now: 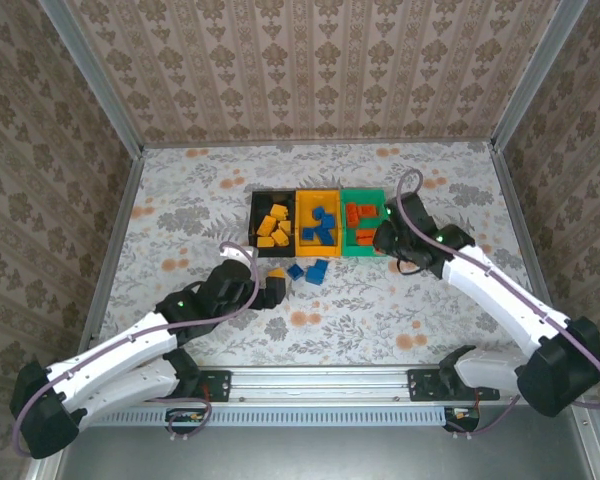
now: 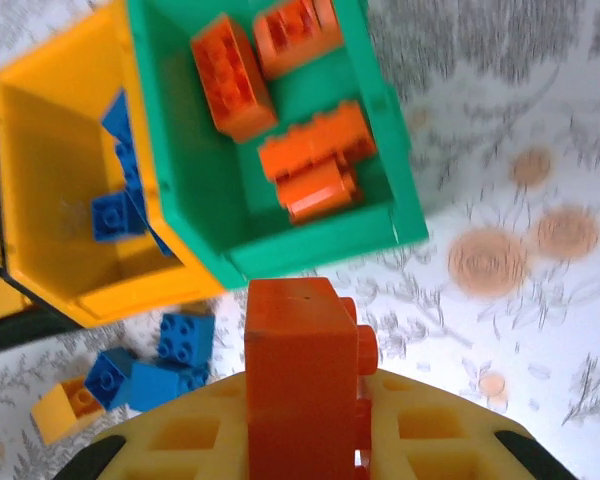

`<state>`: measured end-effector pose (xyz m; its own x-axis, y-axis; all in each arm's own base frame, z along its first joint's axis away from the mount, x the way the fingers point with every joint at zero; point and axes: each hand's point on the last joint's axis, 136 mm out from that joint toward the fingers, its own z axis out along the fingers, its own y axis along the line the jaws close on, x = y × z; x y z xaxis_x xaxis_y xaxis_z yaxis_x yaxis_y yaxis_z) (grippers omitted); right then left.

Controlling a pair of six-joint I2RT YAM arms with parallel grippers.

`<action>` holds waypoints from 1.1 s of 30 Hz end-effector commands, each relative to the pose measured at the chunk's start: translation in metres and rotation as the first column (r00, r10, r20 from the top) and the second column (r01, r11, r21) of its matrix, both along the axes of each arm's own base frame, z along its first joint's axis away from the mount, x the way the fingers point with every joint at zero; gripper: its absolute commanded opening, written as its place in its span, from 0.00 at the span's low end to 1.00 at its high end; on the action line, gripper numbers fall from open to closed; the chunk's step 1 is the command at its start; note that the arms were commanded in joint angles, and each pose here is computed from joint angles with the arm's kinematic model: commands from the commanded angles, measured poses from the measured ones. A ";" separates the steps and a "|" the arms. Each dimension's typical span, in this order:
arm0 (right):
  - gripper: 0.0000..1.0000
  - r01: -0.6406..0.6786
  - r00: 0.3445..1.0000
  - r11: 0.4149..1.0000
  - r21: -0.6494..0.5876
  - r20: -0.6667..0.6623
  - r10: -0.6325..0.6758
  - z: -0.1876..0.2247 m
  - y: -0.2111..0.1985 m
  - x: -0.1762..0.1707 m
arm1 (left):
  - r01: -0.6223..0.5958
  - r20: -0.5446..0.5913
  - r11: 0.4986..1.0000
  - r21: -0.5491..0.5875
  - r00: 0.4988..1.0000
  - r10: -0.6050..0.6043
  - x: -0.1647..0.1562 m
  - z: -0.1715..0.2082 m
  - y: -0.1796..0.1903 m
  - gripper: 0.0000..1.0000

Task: Sort the legos into containers by color

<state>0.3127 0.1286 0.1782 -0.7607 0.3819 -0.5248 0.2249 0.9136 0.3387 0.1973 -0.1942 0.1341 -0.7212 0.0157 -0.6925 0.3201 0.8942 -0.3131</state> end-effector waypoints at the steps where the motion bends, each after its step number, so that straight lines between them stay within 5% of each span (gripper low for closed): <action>1: 0.17 -0.095 0.995 0.991 -0.096 -0.051 0.091 -0.006 0.002 0.019 | -0.031 -0.037 0.999 -0.011 0.999 0.030 -0.003 -0.009 0.006 1.00; 8: 0.18 -0.083 0.990 0.974 -0.210 -0.132 0.056 -0.042 0.006 0.087 | -0.038 -0.062 0.999 -0.009 0.997 0.037 -0.006 -0.014 0.007 1.00; 16: 0.26 -0.061 0.983 0.956 -0.288 -0.182 0.007 -0.070 0.004 0.123 | -0.029 -0.086 1.000 -0.009 0.996 0.028 -0.010 -0.019 0.006 1.00; 25: 0.61 -0.055 0.994 0.970 -0.239 -0.107 0.030 -0.037 0.012 0.120 | -0.031 -0.085 1.000 -0.005 0.996 0.030 -0.010 -0.017 0.006 1.00; 33: 0.81 -0.135 0.990 0.982 -0.131 -0.046 0.130 -0.014 0.049 0.054 | -0.038 -0.067 0.999 -0.008 0.997 0.038 -0.007 -0.013 0.007 1.00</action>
